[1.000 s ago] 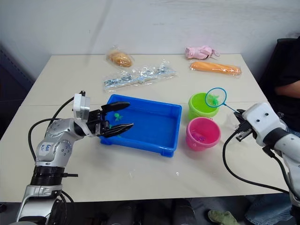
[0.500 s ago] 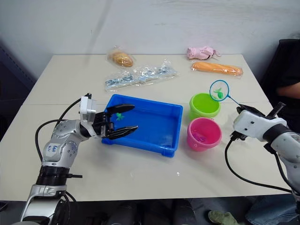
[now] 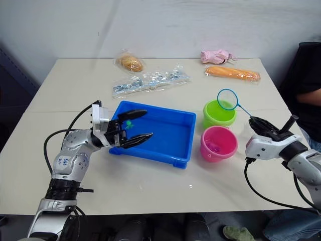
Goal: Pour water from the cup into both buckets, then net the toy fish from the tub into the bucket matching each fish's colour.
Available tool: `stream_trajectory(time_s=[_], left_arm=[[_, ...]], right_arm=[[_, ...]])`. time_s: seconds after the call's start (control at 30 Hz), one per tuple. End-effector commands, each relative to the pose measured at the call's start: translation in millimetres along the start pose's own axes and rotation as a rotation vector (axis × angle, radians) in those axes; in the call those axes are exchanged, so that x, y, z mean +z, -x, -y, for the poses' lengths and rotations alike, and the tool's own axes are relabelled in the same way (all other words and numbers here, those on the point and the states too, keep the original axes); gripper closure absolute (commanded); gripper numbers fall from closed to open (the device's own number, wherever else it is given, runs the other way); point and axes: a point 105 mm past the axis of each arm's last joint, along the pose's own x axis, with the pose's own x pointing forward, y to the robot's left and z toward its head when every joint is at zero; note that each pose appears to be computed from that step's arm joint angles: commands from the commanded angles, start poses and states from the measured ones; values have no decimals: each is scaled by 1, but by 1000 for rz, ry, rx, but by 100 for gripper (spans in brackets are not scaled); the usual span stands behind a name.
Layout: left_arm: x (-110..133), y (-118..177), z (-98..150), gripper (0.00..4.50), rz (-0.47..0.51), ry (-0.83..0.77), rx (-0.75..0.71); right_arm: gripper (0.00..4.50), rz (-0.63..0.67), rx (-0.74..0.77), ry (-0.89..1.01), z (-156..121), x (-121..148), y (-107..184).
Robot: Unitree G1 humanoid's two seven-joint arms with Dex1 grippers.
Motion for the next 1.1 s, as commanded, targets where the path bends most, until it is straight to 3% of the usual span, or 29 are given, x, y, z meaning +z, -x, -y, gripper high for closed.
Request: stream_trajectory(time_s=[0.03,0.2,0.37,0.6,0.83,1.1], left_arm=[[15,17,-7,5,-33,-138,21],[19,55,-10,5,-95,-166,54],[24,111,-9,5,-203,-122,154],[26,165,6,5,-331,-37,251],[31,186,25,5,-401,4,279],[35,184,29,5,-412,7,290]], right_arm=[[450,161,-177,-159,53,31,-2],[450,458,10,-539,46,102,-24],[450,469,282,-718,22,131,-42],[450,437,510,-751,-6,158,-59],[450,410,625,-708,-35,176,-85],[450,417,745,-700,-53,206,-104]])
